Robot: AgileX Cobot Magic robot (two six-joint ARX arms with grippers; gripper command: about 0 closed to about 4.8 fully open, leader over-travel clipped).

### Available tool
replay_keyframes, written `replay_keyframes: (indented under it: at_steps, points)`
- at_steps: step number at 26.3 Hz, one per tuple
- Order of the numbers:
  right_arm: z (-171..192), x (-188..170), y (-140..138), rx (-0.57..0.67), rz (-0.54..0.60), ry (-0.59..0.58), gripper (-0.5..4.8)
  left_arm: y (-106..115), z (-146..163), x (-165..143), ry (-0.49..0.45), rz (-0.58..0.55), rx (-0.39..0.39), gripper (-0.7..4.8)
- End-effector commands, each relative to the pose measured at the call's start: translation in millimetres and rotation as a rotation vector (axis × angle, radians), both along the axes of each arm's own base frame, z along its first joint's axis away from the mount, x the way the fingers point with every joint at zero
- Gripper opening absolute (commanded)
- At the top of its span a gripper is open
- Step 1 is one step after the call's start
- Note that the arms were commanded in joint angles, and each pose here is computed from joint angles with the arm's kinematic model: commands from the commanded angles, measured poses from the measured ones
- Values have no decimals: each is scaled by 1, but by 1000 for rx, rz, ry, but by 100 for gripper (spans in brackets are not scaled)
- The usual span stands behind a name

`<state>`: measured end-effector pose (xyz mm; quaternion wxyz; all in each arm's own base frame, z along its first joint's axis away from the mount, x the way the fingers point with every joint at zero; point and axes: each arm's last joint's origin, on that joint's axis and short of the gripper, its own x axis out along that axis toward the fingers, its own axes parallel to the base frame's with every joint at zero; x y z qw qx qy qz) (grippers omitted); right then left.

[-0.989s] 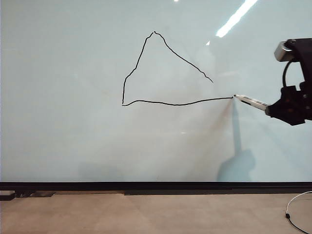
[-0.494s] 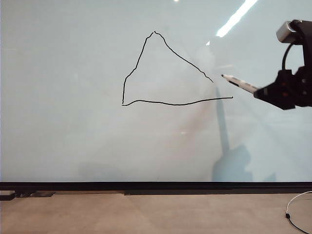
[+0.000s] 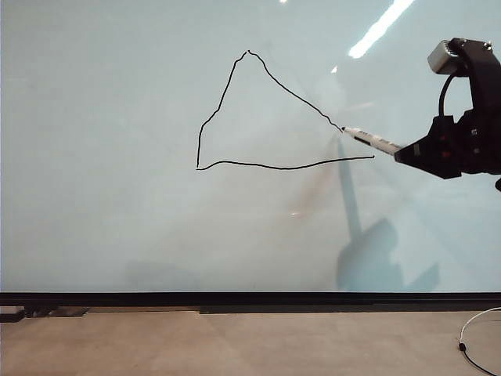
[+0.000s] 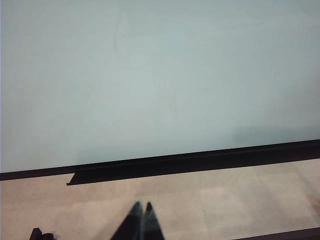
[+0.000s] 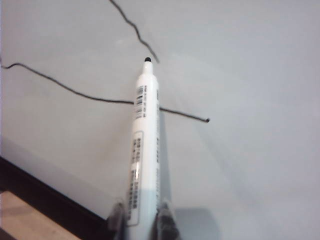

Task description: Pick up the pen on the shelf to the right of the whiteboard and draw a triangle.

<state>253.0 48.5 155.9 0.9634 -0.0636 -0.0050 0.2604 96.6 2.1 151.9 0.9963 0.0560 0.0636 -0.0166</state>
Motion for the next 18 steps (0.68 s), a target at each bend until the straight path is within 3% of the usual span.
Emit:
replay_keyframes:
  at_steps: [1, 18]
  points:
    - [-2, 4, 1, -3, 5, -5, -6, 0, 2, 0, -10, -1, 1, -5]
    - [-1, 9, 2, 16, 33, -49, -6, 0, 2, 0, -10, -1, 1, -5]
